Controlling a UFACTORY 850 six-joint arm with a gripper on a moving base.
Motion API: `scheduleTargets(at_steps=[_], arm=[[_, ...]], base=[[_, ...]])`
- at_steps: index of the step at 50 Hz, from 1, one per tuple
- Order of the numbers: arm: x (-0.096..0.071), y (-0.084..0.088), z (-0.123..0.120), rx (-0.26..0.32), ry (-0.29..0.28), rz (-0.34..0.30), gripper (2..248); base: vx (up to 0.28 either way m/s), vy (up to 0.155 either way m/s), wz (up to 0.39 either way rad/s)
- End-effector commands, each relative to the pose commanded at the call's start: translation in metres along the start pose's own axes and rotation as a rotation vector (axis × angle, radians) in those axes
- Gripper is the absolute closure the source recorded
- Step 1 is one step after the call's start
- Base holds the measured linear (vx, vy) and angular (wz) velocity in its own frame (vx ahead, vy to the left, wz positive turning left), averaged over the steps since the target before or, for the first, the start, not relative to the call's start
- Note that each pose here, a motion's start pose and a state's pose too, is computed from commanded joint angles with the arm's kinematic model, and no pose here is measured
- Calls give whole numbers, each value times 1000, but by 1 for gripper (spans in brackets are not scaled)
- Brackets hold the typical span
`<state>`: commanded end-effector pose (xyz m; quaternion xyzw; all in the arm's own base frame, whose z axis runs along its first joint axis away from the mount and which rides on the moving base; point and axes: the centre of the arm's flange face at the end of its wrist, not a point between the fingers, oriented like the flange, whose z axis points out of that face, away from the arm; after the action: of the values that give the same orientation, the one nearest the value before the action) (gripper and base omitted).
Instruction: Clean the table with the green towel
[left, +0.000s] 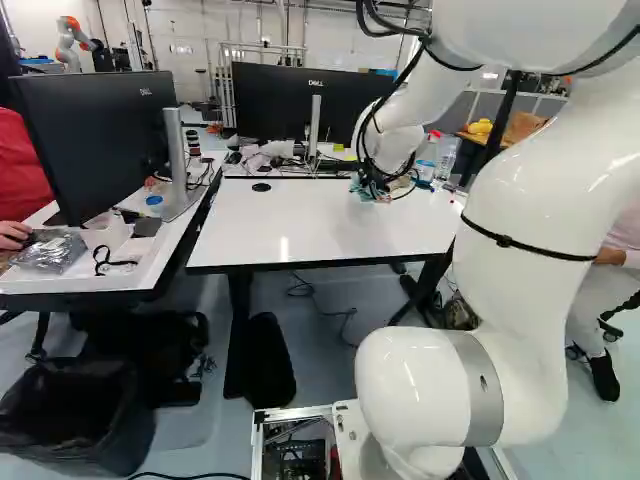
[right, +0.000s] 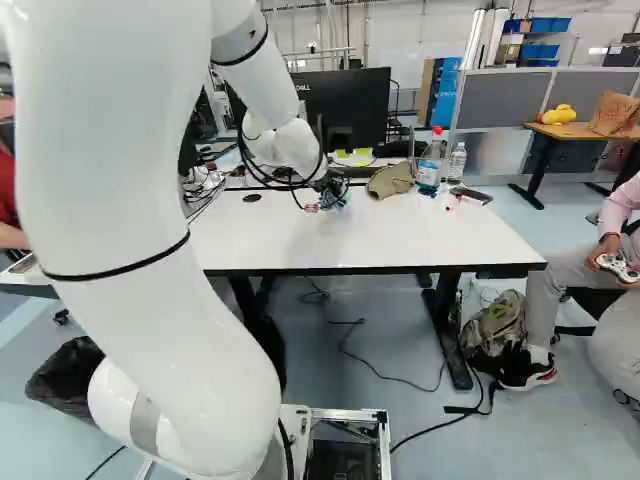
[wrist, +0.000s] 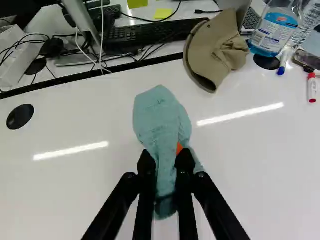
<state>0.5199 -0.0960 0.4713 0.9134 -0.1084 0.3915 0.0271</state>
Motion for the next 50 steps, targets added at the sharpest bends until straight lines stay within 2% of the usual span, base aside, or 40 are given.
scheduleTargets(at_steps=[12, 48, 50], arm=[[12, 11, 13, -15, 6, 15, 202], [12, 11, 13, -16, 6, 15, 202], [12, 11, 13, -16, 6, 15, 196]], base=[[0, 0, 0], [0, 0, 0], [0, 0, 0]])
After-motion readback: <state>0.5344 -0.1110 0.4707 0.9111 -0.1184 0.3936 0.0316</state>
